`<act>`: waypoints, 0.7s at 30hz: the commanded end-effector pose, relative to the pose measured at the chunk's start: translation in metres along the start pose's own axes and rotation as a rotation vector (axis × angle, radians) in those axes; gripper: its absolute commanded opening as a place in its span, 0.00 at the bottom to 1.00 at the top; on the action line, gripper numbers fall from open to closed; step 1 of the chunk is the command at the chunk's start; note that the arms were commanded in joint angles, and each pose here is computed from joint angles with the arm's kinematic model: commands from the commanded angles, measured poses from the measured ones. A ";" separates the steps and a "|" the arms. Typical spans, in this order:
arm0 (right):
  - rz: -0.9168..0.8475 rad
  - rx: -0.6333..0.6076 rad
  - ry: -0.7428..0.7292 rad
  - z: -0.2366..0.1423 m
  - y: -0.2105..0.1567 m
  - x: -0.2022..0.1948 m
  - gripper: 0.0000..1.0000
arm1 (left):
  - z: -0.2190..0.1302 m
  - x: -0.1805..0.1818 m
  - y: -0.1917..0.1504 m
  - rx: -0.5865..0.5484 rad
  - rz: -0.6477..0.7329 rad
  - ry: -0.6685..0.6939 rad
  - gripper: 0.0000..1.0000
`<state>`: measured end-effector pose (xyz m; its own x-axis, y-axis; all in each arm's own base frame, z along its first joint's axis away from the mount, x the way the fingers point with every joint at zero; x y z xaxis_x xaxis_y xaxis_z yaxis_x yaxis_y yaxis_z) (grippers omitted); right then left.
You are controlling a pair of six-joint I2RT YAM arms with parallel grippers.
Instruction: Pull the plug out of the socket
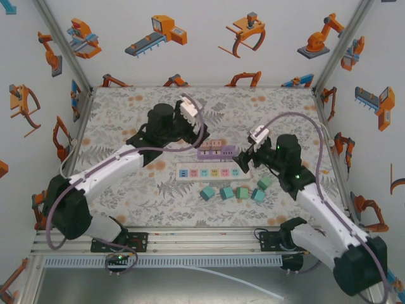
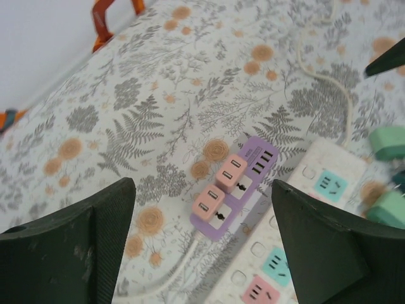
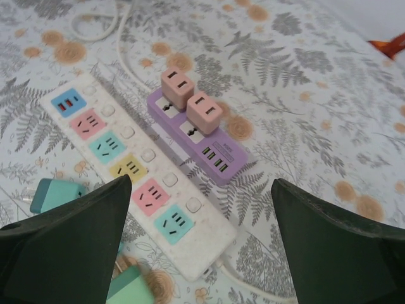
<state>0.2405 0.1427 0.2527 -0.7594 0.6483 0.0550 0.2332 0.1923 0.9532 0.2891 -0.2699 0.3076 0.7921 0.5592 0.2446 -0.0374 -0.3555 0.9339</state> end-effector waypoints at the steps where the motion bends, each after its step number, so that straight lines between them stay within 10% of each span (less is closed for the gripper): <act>1: -0.122 -0.067 0.259 0.016 0.021 0.001 0.81 | -0.028 0.018 -0.004 0.012 -0.307 0.139 0.81; 8: -0.323 0.072 0.371 0.071 0.005 -0.040 0.80 | -0.052 0.038 -0.052 0.168 -0.782 0.331 0.80; 21: -0.455 0.287 0.522 0.132 -0.019 -0.054 0.65 | 0.011 0.039 -0.123 0.394 -0.942 0.378 0.72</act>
<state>0.3609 0.1968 0.1952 -0.9881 0.1013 -0.1160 -0.0408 0.5541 0.8315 0.3234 -0.2054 0.2018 0.1849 0.9207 -0.3437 0.7172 0.1127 0.6877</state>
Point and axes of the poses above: each hand's point on the last joint's axis, 136 mm out from that joint toward the fingers, its own z axis out along the fingers, its own x axis along the line the jaws close on, y = z × x, the point moved 7 cm from there along -z, back along the fingers, and after that the axes turned 10 degrees about z, right-handed, at the moved point
